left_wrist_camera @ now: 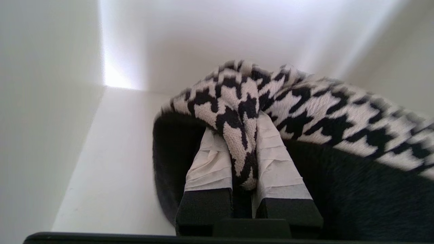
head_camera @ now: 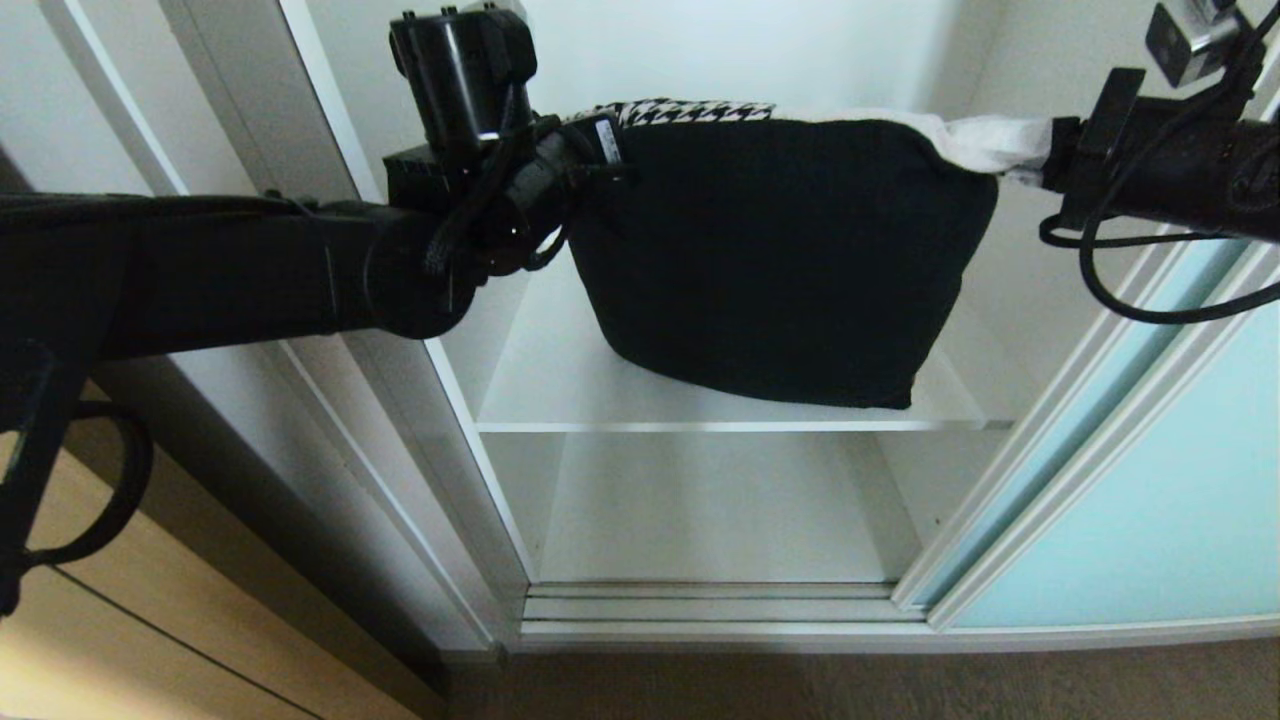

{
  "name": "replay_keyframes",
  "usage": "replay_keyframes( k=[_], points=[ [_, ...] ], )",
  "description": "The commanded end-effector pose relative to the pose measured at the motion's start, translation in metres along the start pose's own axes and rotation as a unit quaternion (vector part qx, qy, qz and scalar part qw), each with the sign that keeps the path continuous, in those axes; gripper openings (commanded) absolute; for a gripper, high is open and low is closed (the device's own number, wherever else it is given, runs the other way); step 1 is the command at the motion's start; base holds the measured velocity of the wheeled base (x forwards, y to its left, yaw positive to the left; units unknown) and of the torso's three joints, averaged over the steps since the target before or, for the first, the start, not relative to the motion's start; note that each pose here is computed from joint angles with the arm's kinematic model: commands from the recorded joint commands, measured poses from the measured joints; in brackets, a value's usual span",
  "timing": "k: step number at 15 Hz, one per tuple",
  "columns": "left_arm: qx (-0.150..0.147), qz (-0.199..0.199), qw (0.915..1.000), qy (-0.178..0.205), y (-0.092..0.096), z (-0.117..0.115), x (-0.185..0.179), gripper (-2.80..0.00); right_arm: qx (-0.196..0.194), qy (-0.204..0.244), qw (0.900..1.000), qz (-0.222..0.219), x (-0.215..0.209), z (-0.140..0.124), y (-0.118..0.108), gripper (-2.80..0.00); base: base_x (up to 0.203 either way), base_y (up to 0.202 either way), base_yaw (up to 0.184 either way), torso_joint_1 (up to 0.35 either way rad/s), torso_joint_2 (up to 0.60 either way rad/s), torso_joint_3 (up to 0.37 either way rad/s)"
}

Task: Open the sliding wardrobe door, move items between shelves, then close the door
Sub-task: Place the pillow on the higher shelf

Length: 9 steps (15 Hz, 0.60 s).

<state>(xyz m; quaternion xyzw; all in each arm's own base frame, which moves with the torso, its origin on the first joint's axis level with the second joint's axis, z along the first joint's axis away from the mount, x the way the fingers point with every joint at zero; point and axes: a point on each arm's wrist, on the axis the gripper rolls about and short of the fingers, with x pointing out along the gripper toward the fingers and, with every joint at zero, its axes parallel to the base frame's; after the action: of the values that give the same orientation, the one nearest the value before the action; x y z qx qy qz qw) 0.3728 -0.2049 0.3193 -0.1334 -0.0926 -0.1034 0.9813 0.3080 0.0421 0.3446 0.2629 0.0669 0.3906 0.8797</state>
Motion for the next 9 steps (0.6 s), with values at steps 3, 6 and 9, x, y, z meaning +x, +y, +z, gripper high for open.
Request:
replay_keyframes(
  k=[3, 6, 9],
  points=[
    [0.025, 0.012, 0.9983, 0.052, 0.009, -0.043, 0.001, -2.80, 0.037, 0.031, 0.998, -0.030, 0.006, -0.034, -0.039, -2.80, 0.000, 0.000, 0.000, 0.000, 0.00, 0.000],
    [0.037, 0.007, 0.9954, 0.089, 0.016, -0.053, -0.015, -2.80, 0.048, 0.033, 0.997, -0.048, -0.001, -0.039, -0.050, -2.80, 0.000, 0.000, 0.000, 0.000, 0.00, 0.000],
    [0.049, -0.004, 0.9897, 0.134, 0.019, -0.079, -0.014, -2.80, 0.054, 0.020, 0.995, -0.085, 0.003, -0.039, -0.070, -2.80, 0.000, 0.000, 0.000, 0.000, 0.00, 0.000]
  ],
)
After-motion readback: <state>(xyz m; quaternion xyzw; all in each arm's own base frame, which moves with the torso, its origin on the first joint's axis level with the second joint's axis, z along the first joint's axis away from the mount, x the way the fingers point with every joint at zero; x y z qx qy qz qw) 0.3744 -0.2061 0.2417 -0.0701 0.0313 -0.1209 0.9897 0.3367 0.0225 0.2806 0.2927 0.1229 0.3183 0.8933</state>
